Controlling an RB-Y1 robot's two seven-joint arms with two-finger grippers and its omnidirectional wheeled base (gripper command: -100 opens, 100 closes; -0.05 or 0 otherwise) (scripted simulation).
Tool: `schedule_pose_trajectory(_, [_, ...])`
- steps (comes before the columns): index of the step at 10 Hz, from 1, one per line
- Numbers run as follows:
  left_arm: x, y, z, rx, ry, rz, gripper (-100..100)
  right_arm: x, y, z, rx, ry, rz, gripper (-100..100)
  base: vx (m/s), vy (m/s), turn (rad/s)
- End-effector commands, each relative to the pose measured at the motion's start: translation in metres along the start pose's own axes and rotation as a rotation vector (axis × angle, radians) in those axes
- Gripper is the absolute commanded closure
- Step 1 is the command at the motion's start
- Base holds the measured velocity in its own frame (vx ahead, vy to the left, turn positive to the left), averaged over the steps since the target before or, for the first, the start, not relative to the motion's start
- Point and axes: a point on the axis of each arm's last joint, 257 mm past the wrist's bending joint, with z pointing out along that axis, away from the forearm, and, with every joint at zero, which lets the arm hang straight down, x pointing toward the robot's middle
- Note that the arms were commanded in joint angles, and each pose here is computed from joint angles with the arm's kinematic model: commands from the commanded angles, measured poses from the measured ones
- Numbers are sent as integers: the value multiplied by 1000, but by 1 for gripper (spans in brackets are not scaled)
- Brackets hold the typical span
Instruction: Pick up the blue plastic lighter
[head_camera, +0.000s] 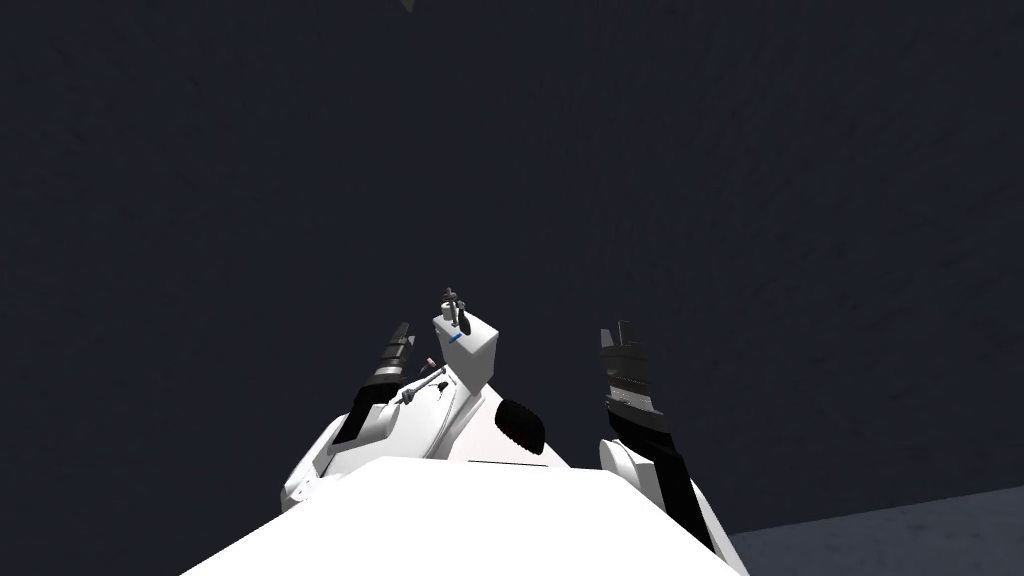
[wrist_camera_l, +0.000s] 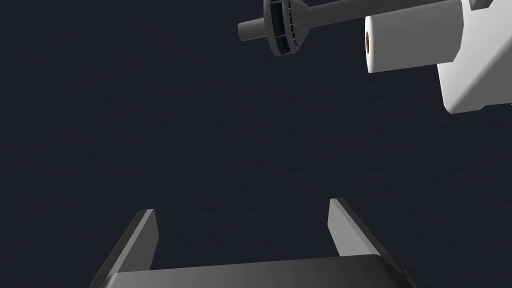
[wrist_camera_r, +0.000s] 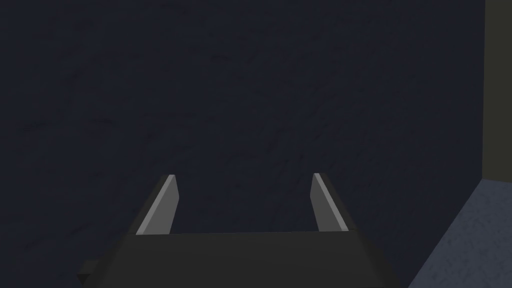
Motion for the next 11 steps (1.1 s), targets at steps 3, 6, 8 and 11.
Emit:
schedule_pose_trajectory(3, [-13,21,7,-41,-31,-5,-100,0,0,0,0,0,0,0,7,-28,-43])
schedule_pose_trajectory(6, [-31,47,12,-96,-75,-18,-100,0,0,0,0,0,0,0,11,-41,-65])
schedule_pose_trajectory(8, [-47,68,17,-137,-120,-38,-100,0,0,0,0,0,0,0,12,-50,-84])
schedule_pose_trajectory(11, [-54,91,13,-185,-144,-54,-100,0,0,0,0,0,0,0,6,-36,-39])
